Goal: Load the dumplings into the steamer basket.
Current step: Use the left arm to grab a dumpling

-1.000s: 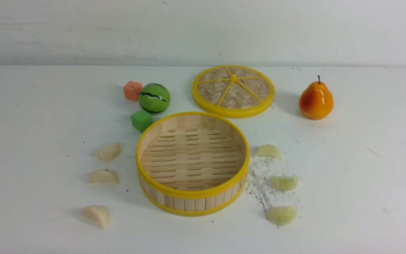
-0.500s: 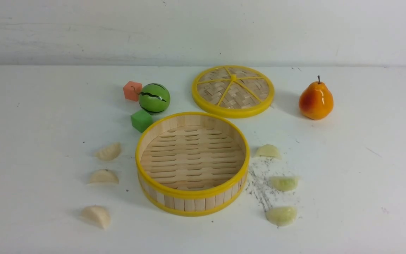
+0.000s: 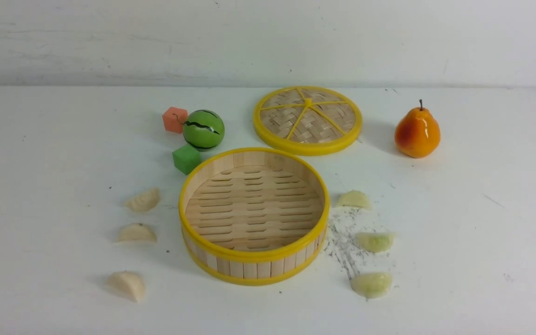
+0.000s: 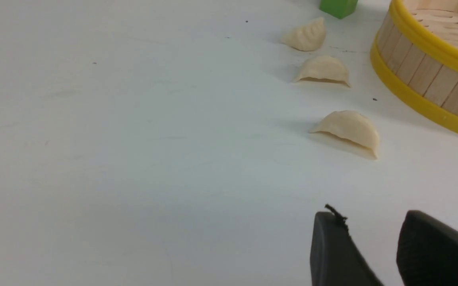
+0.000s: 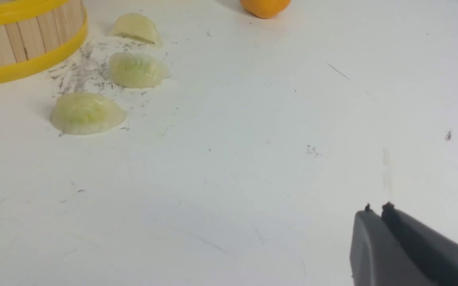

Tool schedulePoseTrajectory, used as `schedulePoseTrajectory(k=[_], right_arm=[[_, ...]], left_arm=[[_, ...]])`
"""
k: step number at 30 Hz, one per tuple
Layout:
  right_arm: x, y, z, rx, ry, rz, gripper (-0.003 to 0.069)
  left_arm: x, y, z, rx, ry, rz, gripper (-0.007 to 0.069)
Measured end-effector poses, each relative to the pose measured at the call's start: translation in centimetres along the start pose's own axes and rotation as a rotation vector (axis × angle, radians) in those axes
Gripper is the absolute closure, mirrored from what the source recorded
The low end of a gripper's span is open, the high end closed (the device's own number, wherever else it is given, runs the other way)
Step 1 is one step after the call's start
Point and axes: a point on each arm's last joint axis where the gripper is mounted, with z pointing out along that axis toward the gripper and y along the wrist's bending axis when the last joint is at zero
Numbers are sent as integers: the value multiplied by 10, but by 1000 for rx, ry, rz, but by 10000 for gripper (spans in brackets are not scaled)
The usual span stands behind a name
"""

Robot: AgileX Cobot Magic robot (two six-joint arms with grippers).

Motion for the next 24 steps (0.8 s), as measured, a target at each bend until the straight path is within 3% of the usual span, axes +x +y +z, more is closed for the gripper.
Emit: schedulePoseTrajectory(k=[6, 16, 24], right_arm=[[-5, -1, 1, 11, -78, 0, 617], [-51, -7, -16, 85, -617, 2, 606], [-70, -10, -35, 28, -919, 198, 596]], left_arm=[[-6, -1, 0, 7, -69, 0, 387], [-57, -7, -20, 67, -677, 42, 387], [-72, -9, -37, 130, -928, -20, 387]])
